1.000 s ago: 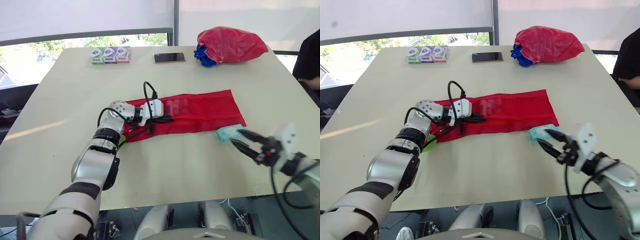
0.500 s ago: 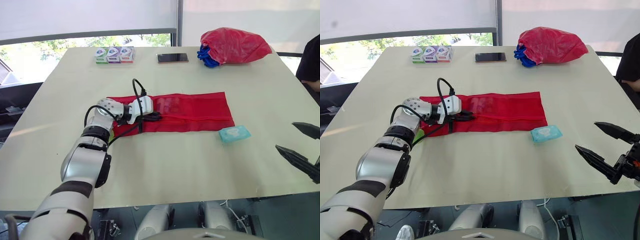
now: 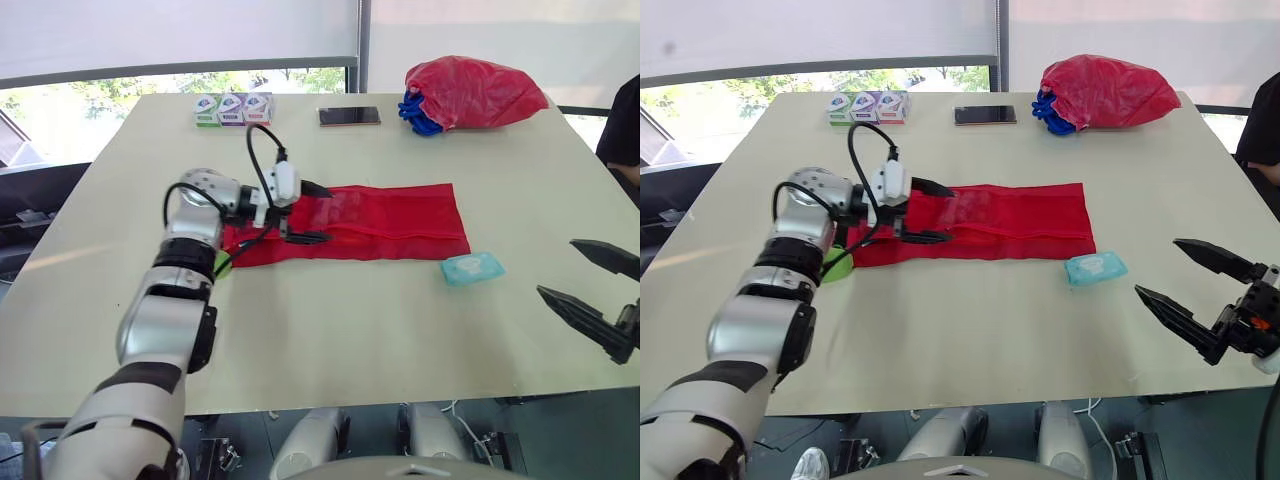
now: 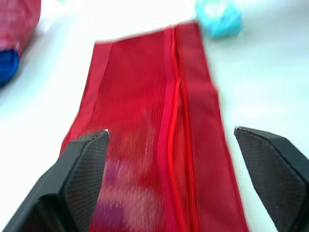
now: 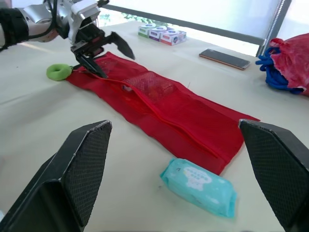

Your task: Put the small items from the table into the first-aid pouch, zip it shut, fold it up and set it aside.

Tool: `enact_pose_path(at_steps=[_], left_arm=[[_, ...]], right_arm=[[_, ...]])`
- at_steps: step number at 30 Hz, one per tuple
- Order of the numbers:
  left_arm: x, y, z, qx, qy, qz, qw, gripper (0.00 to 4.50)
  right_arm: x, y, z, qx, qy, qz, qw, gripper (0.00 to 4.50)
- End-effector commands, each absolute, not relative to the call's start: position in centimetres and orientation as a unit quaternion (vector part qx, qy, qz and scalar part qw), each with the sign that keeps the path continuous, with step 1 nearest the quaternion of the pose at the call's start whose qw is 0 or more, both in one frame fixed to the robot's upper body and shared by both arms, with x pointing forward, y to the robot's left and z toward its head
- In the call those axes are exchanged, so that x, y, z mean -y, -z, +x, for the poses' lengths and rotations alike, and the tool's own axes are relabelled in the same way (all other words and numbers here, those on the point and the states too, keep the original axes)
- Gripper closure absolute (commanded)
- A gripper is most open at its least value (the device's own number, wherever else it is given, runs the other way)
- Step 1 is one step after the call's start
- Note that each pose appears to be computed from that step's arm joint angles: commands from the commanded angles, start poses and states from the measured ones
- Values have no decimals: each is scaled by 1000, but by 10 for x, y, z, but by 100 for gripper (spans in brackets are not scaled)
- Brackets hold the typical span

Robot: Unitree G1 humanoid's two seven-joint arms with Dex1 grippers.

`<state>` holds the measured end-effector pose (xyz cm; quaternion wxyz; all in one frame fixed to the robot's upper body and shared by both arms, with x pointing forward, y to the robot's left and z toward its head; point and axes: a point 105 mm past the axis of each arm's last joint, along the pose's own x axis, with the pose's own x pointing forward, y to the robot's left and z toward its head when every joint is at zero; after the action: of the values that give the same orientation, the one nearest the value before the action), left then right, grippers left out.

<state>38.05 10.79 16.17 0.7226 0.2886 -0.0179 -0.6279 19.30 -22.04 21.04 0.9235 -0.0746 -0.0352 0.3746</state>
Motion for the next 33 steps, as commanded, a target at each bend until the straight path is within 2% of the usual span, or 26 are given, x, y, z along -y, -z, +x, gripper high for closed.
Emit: enact_pose_path(at_steps=[1, 5, 9, 20, 23, 24, 25, 26, 27, 30, 31, 32, 33], left_arm=[[-81, -168, 386, 56, 610, 301, 731, 8], [-45, -156, 389, 60, 602, 278, 747, 8], [-19, -138, 393, 38, 592, 294, 750, 8], [15, -120, 404, 11, 549, 329, 769, 8], [19, -115, 408, -1, 528, 334, 781, 81], [20, -115, 410, -4, 520, 332, 787, 142], [20, -116, 413, -5, 510, 329, 795, 165], [20, -117, 415, -4, 501, 326, 802, 234], [20, -120, 417, -2, 493, 321, 808, 234], [22, -127, 419, 4, 488, 298, 820, 368], [23, -127, 418, 4, 490, 293, 821, 395], [23, -127, 418, 4, 492, 290, 821, 448], [22, -126, 417, 0, 498, 285, 819, 448]], right_arm=[[213, -218, 194, 56, -376, -86, 921, 0], [210, -220, 199, 68, -366, -88, 924, 0], [204, -220, 202, 71, -364, -87, 925, 0], [197, -226, 207, 87, -357, -85, 926, 0], [198, -225, 207, 88, -353, -86, 927, 0], [198, -225, 207, 88, -352, -87, 928, 0], [198, -224, 207, 88, -351, -87, 928, 0], [199, -224, 207, 87, -350, -86, 929, 0], [201, -223, 206, 86, -349, -86, 929, 0], [204, -219, 205, 82, -347, -86, 930, 0], [205, -219, 204, 82, -346, -87, 931, 0], [205, -218, 204, 81, -346, -86, 931, 0], [206, -217, 204, 81, -347, -86, 931, 0]])
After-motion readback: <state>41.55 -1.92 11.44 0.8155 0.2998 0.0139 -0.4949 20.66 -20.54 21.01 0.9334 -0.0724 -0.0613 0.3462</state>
